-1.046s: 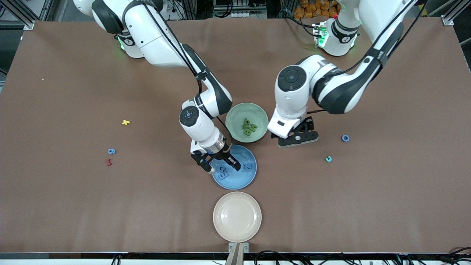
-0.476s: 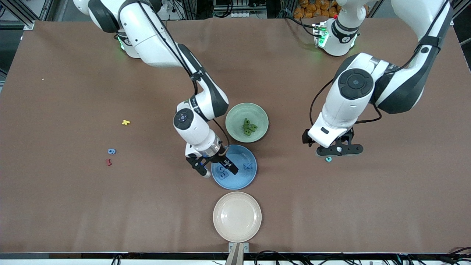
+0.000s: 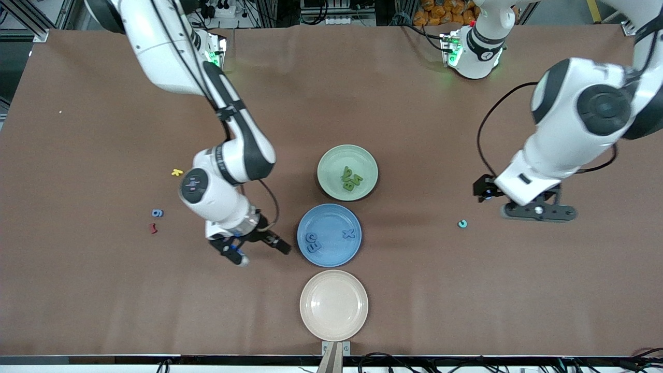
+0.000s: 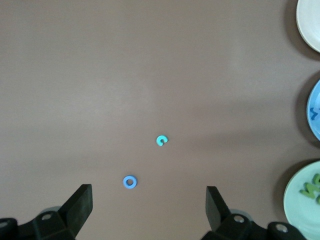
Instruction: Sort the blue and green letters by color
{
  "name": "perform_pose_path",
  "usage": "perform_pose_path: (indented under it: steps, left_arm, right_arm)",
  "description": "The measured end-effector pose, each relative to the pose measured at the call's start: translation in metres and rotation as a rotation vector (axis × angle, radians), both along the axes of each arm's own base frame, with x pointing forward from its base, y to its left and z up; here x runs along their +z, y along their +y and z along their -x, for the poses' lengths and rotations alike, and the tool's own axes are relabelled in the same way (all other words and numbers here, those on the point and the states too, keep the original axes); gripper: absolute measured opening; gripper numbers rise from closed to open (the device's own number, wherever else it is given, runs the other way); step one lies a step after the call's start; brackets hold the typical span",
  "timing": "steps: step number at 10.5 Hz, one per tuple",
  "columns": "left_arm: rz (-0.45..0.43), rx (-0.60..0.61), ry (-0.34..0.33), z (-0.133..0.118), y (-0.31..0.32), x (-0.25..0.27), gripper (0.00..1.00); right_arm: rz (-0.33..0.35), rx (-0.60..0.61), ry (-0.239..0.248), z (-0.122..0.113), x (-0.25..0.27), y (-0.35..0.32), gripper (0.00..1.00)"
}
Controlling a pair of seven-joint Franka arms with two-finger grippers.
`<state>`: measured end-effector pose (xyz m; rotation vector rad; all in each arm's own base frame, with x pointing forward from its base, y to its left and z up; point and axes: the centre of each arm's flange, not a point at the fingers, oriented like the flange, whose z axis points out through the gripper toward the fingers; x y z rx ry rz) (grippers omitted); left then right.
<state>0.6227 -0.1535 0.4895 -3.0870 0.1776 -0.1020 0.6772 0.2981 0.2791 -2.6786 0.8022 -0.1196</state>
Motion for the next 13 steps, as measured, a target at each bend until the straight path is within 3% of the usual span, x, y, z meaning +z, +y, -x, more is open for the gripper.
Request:
perform_pose_path:
  steps: [2, 4, 6, 8, 10, 13]
  left_arm:
    - [0.023, -0.012, 0.004, 0.010, 0.028, 0.033, 1.00]
    - [0.024, 0.008, -0.006, 0.027, 0.041, 0.068, 1.00]
    - [0.023, 0.027, -0.014, 0.043, 0.052, 0.097, 1.00]
    - [0.026, 0.009, -0.029, 0.054, 0.069, 0.119, 1.00]
    - [0.034, 0.007, -0.031, 0.065, 0.086, 0.135, 1.00]
    - [0.033, 0.013, -0.036, 0.076, 0.090, 0.149, 1.00]
  right_arm:
    - [0.031, 0.064, 0.004, 0.000, 0.006, -0.067, 1.00]
    - [0.125, 0.209, 0.024, 0.007, -0.002, -0.137, 1.00]
    - [0.221, 0.352, 0.088, 0.017, -0.006, -0.208, 1.00]
    - [0.320, 0.483, 0.120, 0.027, 0.003, -0.258, 1.00]
    - [0.364, 0.555, 0.146, 0.044, 0.001, -0.288, 1.00]
    - [0.385, 0.548, 0.095, 0.068, -0.026, -0.321, 1.00]
